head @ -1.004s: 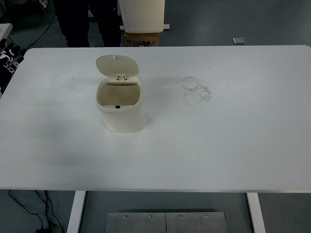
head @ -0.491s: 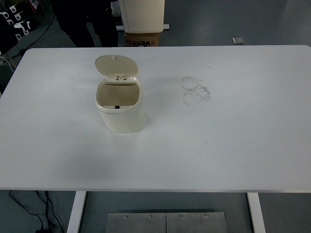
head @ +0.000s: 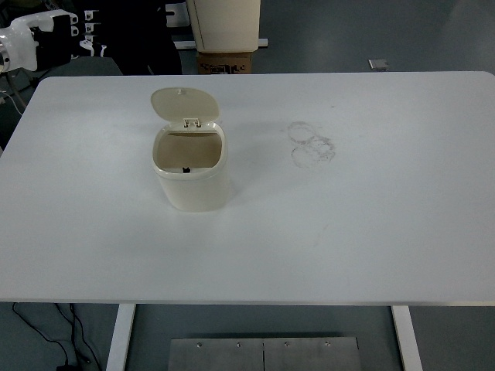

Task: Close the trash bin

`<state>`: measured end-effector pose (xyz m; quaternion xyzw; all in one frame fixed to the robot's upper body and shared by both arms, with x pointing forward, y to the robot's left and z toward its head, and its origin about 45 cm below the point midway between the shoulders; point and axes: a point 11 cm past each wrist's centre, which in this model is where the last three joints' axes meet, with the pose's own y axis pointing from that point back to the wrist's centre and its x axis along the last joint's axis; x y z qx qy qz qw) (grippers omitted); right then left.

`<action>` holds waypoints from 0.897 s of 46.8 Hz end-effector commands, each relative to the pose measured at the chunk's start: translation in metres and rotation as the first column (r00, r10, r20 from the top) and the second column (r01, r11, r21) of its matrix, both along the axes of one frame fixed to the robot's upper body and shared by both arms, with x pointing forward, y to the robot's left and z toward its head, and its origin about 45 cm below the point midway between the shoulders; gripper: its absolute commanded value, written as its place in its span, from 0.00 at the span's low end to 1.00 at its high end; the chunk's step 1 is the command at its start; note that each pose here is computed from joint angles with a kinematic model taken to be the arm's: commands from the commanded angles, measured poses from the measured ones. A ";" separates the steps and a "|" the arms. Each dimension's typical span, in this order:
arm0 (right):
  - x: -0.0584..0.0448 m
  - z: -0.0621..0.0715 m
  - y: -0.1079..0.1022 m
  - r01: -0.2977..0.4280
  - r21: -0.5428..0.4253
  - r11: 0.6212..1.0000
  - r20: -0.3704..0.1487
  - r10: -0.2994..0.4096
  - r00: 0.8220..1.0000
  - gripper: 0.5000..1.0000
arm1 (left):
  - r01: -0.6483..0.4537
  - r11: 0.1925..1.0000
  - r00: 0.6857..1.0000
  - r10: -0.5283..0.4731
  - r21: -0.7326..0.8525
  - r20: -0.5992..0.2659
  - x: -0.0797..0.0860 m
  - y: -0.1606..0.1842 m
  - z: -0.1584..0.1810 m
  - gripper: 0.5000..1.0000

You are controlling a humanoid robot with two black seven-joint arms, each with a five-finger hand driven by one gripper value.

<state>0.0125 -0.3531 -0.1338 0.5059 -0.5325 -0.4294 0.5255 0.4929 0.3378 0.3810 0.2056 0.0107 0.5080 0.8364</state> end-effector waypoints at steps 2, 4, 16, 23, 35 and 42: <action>0.000 0.000 0.000 0.001 0.000 1.000 0.000 -0.001 1.000 0.98 | 0.082 0.993 0.997 -0.081 0.088 -0.011 -0.003 -0.016 0.006 1.00; 0.000 0.000 0.000 -0.001 0.000 1.000 0.000 0.001 1.000 0.98 | 0.120 0.985 0.993 -0.117 0.126 -0.035 -0.004 -0.022 0.005 1.00; 0.000 0.000 0.000 -0.001 0.000 1.000 0.000 0.001 1.000 0.98 | 0.281 0.932 0.959 -0.265 0.230 -0.098 -0.008 -0.057 0.005 1.00; 0.000 0.000 0.000 -0.001 0.000 1.000 0.000 0.001 1.000 0.98 | 0.375 0.896 0.927 -0.358 0.236 -0.114 -0.010 -0.084 0.012 1.00; 0.000 0.000 0.000 0.001 0.000 1.000 0.000 -0.001 1.000 0.98 | 0.469 0.834 0.881 -0.421 0.291 -0.214 -0.024 -0.119 0.010 1.00; 0.000 0.000 0.000 -0.001 0.000 1.000 0.000 0.001 1.000 0.98 | 0.488 0.809 0.870 -0.418 0.328 -0.262 -0.029 -0.124 0.009 1.00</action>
